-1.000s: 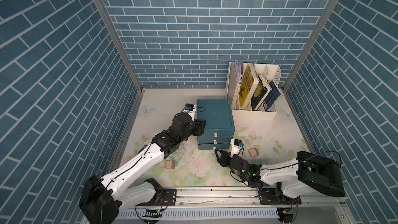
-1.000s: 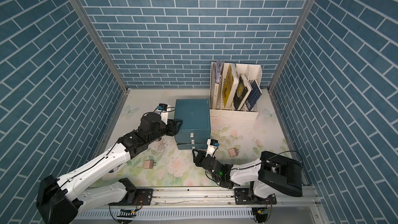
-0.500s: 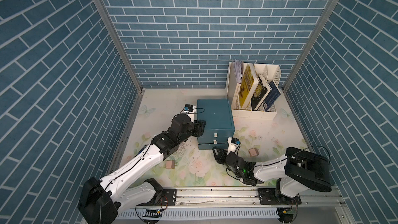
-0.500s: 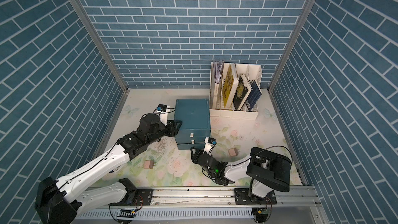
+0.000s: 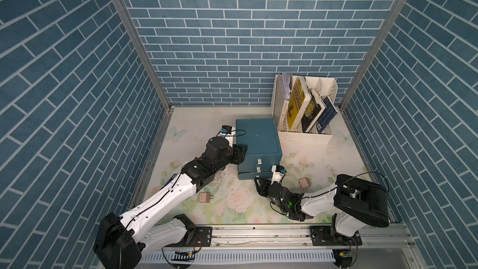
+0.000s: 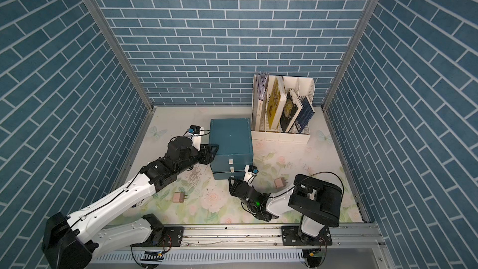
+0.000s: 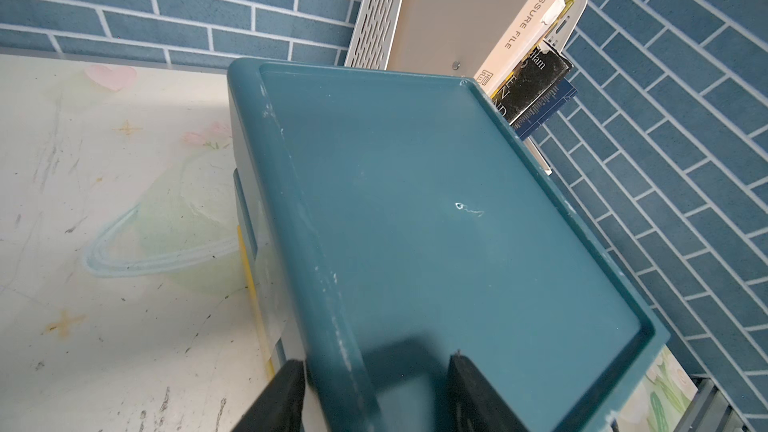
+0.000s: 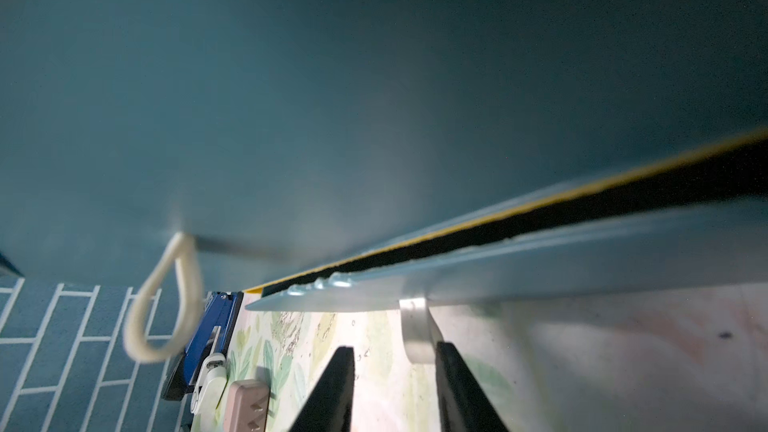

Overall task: Place the plugs into the drawer by color
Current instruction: Open the drawer in the storage box.

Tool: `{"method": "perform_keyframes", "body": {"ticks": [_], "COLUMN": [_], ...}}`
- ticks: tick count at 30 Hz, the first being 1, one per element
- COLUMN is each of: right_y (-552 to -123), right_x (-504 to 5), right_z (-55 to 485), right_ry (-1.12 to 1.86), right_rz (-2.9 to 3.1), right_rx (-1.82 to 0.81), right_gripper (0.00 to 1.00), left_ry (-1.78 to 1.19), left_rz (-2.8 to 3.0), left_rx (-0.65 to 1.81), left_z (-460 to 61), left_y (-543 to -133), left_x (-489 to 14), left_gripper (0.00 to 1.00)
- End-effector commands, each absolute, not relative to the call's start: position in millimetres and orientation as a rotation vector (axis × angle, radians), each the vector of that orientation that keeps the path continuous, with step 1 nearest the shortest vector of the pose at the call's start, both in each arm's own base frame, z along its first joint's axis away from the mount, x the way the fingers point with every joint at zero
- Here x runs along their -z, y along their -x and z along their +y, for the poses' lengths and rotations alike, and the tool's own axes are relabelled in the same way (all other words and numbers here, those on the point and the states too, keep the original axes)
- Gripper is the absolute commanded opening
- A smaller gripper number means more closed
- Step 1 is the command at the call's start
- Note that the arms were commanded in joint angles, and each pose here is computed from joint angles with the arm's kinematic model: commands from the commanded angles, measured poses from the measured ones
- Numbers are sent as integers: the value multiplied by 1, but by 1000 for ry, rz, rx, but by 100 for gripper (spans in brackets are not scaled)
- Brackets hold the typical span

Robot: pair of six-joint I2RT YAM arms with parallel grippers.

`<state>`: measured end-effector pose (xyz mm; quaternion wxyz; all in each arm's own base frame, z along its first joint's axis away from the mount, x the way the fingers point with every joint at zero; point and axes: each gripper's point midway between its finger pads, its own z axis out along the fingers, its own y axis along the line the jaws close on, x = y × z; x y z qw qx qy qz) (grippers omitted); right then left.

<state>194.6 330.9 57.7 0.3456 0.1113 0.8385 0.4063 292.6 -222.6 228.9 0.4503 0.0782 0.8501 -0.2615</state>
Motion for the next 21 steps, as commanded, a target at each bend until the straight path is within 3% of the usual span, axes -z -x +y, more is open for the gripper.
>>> {"method": "perform_keyframes", "body": {"ticks": [1,4,13,20,21], "right_y": [-200,-200,-207,-208,-206], "right_x": [-49,-46,-57,-61,-62], "right_z": [325,319,328,329,330], "right_ry": [-357,-366,-268,-244,-242], "right_rz": [2200,2212,2185,2175,2180], "right_rx": [-1009,-978,-963,-961,-957], "right_gripper": [40,43,32,0,0], "left_ry": [-224,-226,-242,-243,-242], "left_rz": [2202,2201,2207,2208,2208], "left_rx": [586,584,563,553,550], "left_z": [-214,-213,-212,-210,-209], "left_y": [-283,-283,-282,-281,-282], "left_x": [-200,-200,-197,-195,-195], "left_gripper": [60,60,60,60,60]}}
